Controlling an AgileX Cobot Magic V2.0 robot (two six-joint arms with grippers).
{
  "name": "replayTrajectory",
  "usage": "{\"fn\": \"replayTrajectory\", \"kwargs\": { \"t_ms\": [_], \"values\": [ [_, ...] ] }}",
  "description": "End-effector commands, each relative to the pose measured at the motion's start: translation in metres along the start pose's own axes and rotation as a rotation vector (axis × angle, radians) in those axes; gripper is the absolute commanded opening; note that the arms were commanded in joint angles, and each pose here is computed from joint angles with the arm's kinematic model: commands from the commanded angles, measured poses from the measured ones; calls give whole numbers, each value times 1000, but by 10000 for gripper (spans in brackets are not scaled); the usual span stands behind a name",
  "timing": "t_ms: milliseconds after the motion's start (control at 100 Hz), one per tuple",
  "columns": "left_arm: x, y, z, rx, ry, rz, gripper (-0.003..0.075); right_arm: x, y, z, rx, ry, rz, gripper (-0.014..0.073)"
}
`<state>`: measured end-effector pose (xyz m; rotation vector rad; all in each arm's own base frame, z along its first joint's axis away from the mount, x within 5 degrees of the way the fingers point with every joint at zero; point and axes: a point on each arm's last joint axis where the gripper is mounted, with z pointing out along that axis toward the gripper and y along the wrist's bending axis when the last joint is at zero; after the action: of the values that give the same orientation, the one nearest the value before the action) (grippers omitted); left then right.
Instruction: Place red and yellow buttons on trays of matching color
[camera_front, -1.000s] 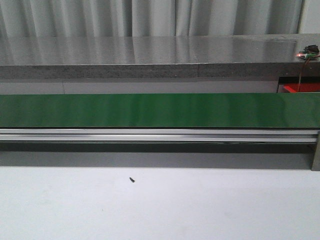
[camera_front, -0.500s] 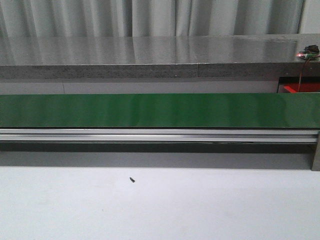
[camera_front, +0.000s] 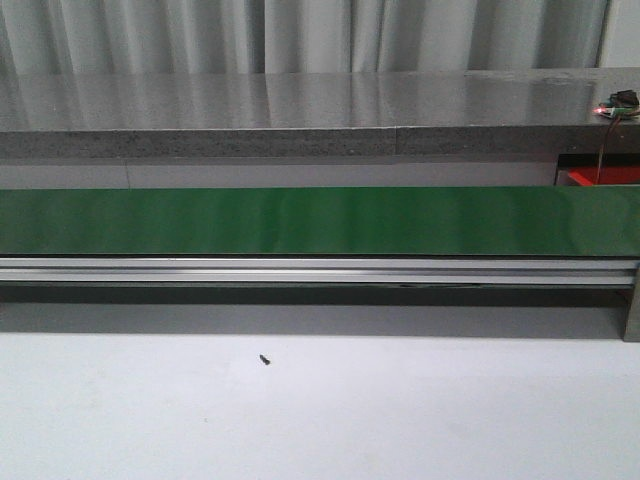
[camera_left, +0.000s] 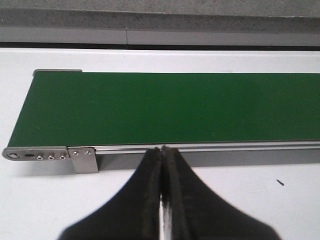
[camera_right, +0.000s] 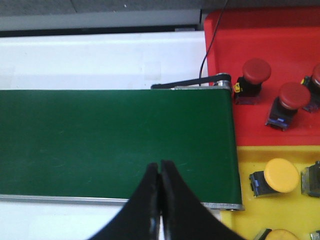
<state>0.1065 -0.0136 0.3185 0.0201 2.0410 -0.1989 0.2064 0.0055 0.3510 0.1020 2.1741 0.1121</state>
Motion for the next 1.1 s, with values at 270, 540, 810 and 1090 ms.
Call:
{"fn": "replayTrajectory", "kwargs": {
  "t_ms": [270,540,810,1090],
  "values": [
    [-13,-2,-4,10,-92,-8,-20,39,-7,-27,4,-282,-58,-123],
    [-13,-2,-4,10,-92,-8,-20,71,-10,-39,-11,-451,-67,-123],
    [-13,-2,-4,10,-92,-8,-20,103,-14,-52,-24,-587,-69,-122],
    [-13,-2,-4,10,-92,-8,-20,131,-17,-60,-31,-657,-70,-122]
  ]
}}
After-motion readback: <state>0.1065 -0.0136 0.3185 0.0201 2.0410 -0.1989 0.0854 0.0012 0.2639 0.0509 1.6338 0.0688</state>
